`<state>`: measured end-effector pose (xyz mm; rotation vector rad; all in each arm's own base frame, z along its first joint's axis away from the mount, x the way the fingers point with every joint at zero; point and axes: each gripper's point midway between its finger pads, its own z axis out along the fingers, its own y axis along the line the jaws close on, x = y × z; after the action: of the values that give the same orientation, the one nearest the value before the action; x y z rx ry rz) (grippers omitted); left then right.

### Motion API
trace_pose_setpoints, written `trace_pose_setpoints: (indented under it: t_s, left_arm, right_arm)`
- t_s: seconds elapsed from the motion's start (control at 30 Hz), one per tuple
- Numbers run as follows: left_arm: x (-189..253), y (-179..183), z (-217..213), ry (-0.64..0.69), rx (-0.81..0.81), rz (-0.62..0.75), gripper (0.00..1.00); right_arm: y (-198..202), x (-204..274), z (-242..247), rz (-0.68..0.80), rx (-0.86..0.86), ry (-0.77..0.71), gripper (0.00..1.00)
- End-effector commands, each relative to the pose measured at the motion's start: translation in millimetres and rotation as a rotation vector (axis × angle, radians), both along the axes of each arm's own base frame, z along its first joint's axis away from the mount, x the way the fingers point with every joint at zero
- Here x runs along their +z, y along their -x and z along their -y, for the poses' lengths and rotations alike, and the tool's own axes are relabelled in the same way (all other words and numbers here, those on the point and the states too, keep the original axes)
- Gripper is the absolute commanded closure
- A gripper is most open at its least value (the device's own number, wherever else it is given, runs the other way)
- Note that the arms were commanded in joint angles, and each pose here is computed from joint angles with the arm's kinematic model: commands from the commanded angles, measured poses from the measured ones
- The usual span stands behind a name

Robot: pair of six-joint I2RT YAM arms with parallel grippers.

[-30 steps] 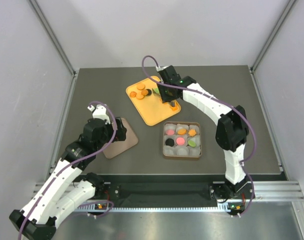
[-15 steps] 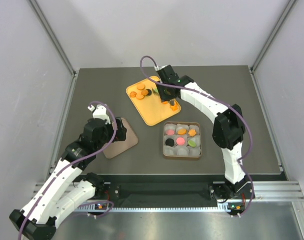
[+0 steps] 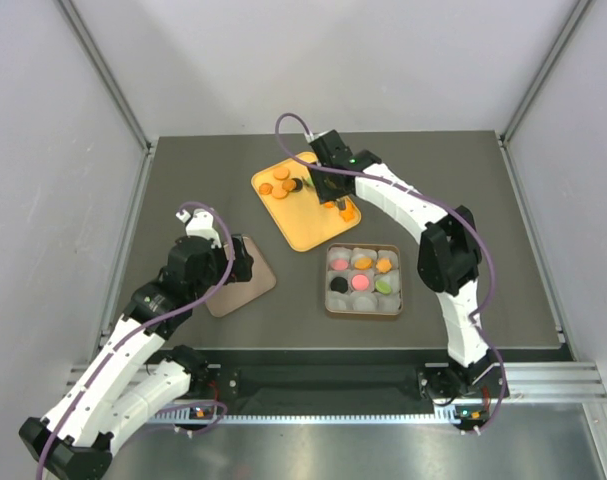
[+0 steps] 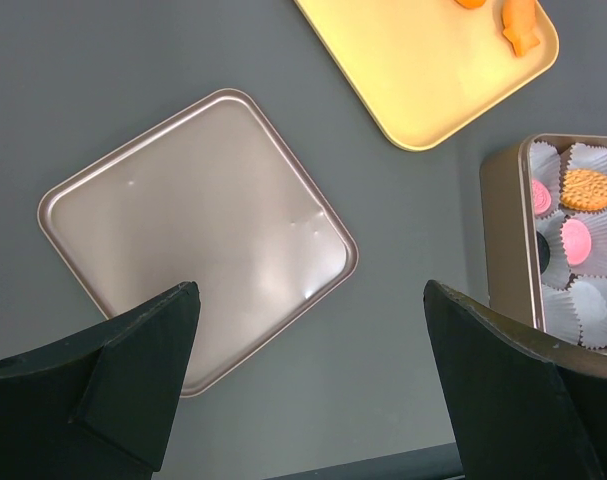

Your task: Pack the cookies

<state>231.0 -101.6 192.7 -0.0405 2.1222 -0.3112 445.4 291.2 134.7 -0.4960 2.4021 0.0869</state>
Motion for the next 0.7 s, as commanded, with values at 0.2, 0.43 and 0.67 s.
trace_pose_setpoints:
  t_s: [0.2,0.43,0.67]
  left_arm:
    - [2.9,-2.5,0.2,0.002,0.006,0.016,0.02]
    - [2.6,-2.3,0.1,0.002,0.006,0.015,0.01]
    - [3.3,-2.4,0.2,0.003,0.006,0.017,0.01]
  right_arm:
    - [-19.1,18.4,-1.1,0.053,-0.011,-0.029,0.55]
    - [-17.1,13.5,-4.8,0.032,0.001,-0.045,0.57]
    - [-15.9,11.0,-6.5,0.022,0.009,-0.048,0.57]
